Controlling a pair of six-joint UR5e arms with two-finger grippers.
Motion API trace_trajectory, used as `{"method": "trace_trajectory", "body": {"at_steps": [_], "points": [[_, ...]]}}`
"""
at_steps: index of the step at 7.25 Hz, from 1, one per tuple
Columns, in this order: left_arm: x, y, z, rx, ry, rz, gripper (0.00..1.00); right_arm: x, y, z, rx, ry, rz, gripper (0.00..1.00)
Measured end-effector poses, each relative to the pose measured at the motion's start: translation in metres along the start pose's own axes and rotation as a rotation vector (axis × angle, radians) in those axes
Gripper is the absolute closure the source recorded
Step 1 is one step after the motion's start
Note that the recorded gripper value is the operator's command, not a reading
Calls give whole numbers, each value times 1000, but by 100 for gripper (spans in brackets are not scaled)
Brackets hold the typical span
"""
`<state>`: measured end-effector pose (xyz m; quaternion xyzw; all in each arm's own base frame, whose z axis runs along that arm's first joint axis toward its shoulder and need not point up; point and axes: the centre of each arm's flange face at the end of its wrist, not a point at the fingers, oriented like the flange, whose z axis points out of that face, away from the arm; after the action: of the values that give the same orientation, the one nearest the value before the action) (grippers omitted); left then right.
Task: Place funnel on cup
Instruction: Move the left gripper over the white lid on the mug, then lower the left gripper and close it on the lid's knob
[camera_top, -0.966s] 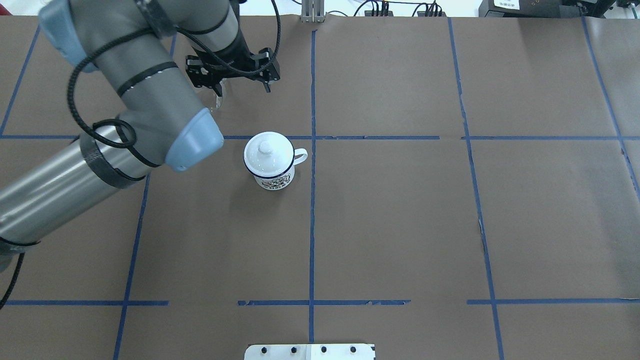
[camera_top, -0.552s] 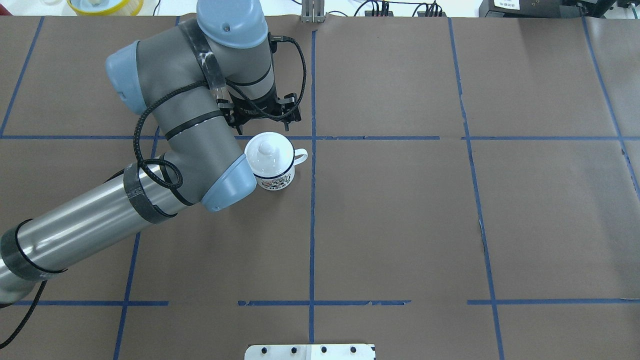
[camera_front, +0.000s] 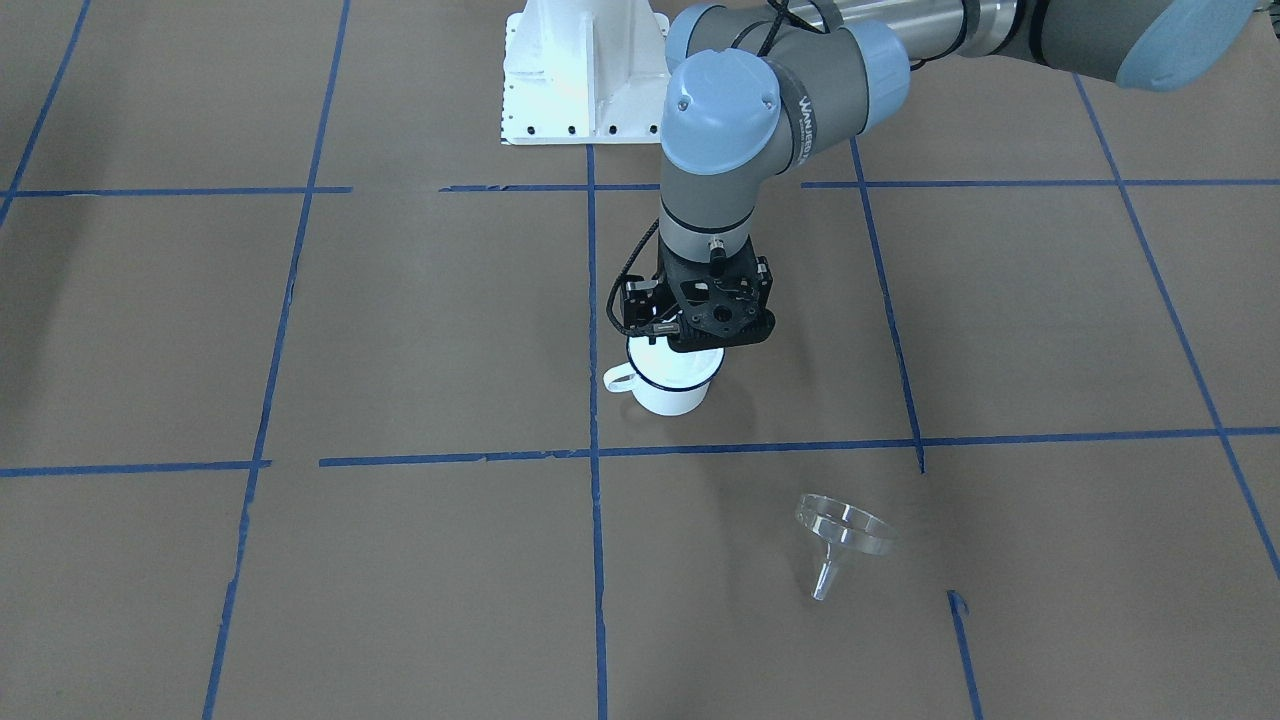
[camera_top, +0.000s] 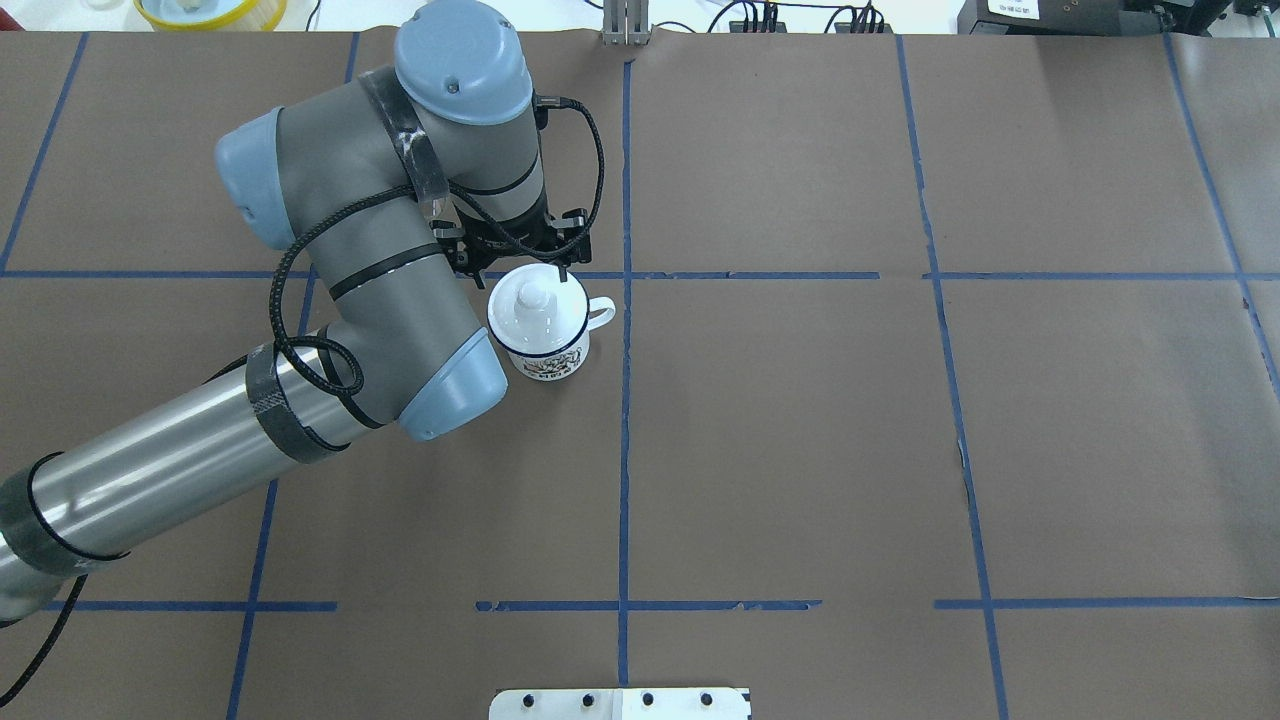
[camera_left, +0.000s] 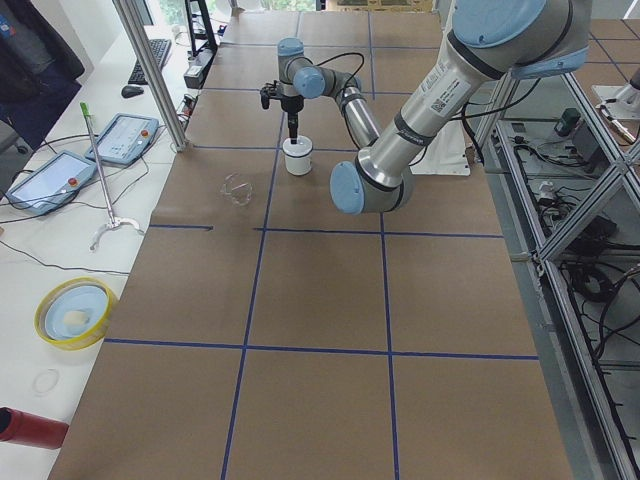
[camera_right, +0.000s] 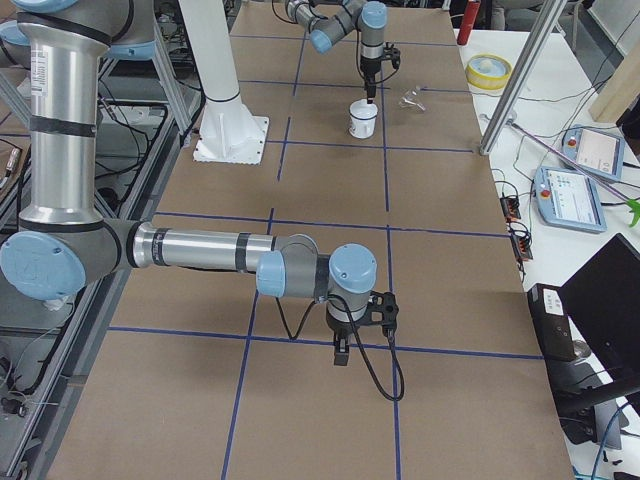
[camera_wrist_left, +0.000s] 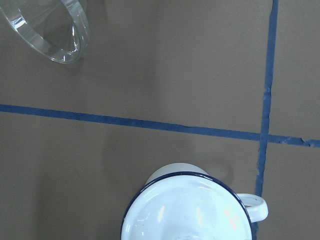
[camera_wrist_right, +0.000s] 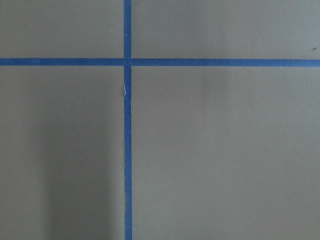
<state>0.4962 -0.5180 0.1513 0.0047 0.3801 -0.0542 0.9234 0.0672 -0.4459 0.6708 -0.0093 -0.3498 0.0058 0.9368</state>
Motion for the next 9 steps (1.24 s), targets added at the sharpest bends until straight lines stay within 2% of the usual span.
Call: {"method": "trace_trajectory", "body": {"at_steps": [4,9], "points": [[6,18,13,-12,25,35,30,0,0,0,0,0,0,0],[-3,18,12,5,21,33,31,0,0,0,0,0,0,0]]}}
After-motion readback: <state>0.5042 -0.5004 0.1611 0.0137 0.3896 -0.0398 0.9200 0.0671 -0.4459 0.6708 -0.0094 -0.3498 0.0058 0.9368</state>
